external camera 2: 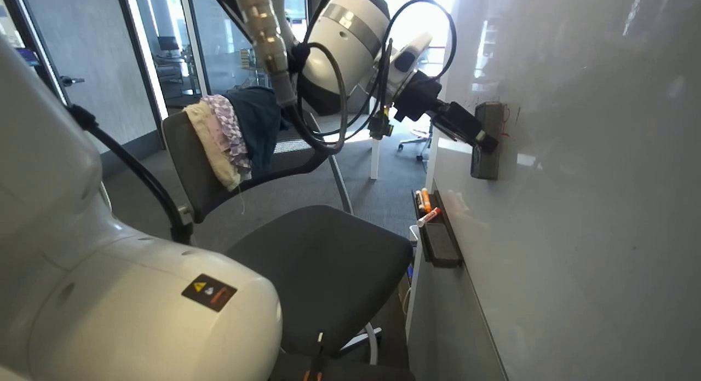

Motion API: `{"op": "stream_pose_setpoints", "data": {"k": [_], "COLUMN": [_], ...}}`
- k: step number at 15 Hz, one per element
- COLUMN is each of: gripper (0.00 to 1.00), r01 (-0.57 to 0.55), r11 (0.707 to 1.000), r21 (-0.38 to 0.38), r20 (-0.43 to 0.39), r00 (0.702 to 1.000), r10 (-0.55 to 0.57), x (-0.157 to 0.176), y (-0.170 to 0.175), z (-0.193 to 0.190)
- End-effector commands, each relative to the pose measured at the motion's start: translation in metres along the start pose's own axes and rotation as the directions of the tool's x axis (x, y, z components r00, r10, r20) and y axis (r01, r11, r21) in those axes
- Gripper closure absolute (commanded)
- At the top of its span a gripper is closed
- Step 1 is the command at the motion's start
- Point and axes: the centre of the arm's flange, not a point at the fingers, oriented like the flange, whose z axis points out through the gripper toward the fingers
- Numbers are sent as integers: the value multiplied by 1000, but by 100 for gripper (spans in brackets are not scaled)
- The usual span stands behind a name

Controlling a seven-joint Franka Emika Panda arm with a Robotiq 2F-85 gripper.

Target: Use the black eraser to wipe the writings on the whiteboard

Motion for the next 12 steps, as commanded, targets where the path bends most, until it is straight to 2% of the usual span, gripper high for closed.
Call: {"op": "stream_pose_setpoints", "data": {"k": [1,4,9,12], "gripper": [69,69,69,69], "r01": [-59,-157,-302,-324], "r11": [995,983,952,946], "r21": [-79,-92,-54,-23], "r20": [38,2,-81,-93], "r00": [997,987,951,943], "r10": [62,158,298,320], "x": [-2,-4,-4,-7], "y": [59,82,99,101], "z": [53,52,52,51]}}
